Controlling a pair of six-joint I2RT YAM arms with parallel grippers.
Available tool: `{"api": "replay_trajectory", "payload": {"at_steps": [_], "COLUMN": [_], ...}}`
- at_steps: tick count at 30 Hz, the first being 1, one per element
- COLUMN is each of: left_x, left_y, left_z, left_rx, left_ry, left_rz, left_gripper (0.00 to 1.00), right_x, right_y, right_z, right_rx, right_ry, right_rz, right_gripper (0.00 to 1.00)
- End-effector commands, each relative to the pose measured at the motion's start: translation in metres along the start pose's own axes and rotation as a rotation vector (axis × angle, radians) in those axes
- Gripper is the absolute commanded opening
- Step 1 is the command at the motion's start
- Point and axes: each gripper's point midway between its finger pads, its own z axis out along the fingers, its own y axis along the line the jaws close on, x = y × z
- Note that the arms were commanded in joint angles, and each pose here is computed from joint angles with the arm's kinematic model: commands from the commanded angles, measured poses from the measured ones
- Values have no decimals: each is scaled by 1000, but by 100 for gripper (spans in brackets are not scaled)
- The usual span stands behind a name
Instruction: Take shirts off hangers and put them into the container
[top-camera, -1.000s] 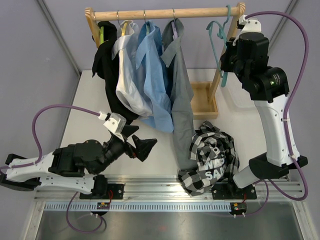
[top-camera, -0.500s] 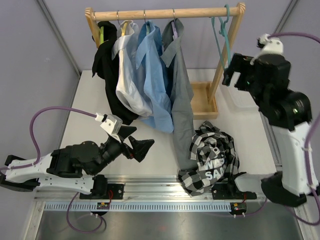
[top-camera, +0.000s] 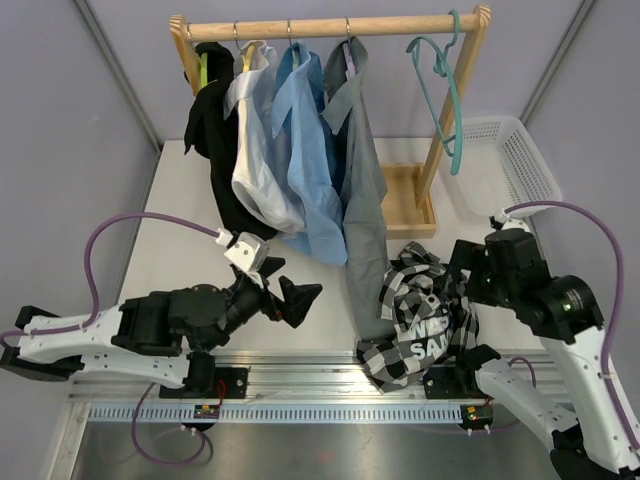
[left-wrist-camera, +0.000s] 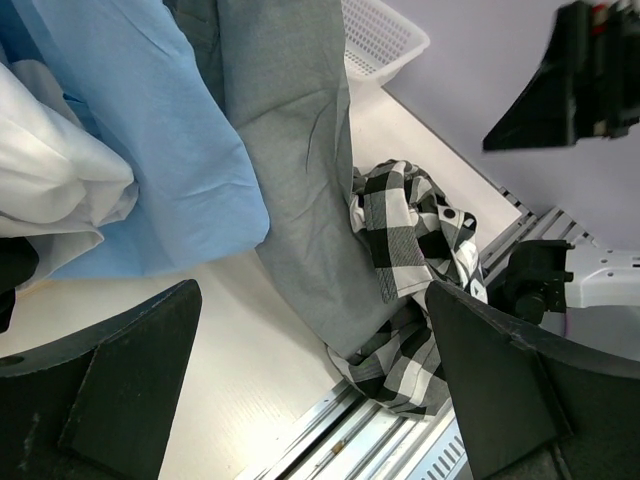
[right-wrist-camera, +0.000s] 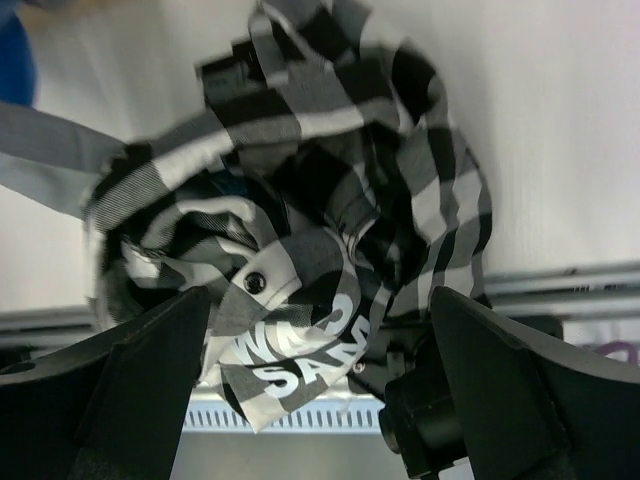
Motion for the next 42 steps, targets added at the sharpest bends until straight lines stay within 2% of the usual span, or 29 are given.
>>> {"api": "replay_trajectory", "payload": {"at_steps": [1, 4, 9, 14, 17, 22, 29, 31, 39, 40, 42], "left_x": [-15, -16, -15, -10, -7, -4, 3, 3, 5, 4, 5], "left_y": [-10, -13, -14, -11, -9, -3, 9, 11, 20, 19, 19], "left_z": [2, 3, 2, 0, -1, -5, -12, -15, -24, -25, -25], "left_rx": [9, 15, 23, 23, 27, 26, 23, 23, 28, 35, 38], "left_ry": [-25, -18, -17, -16, -15, -23, -33, -34, -39, -42, -41], "left_rz": [-57, -64, -77, -88, -92, -98, -124, -139, -176, -182, -185], "left_gripper": [99, 99, 99, 99, 99, 99, 99, 99, 99, 99, 99], "right_x": [35, 53, 56, 96, 98, 112, 145, 148, 147, 147, 148], "right_y": [11, 5, 6, 13, 11, 16, 24, 25, 46, 45, 44], "right_z": [10, 26, 37, 71, 92, 122, 189, 199, 215, 216, 219], "right_rx": [-66, -25, 32, 39, 81, 95, 148, 207, 215, 215, 215], "right_ry": [125, 181, 237, 375, 332, 331, 380, 391, 359, 354, 344], "right_rz": [63, 73, 112, 184, 234, 309, 271, 220, 183, 182, 179], "right_gripper": [99, 99, 100, 100, 99, 99, 99, 99, 100, 98, 88]}}
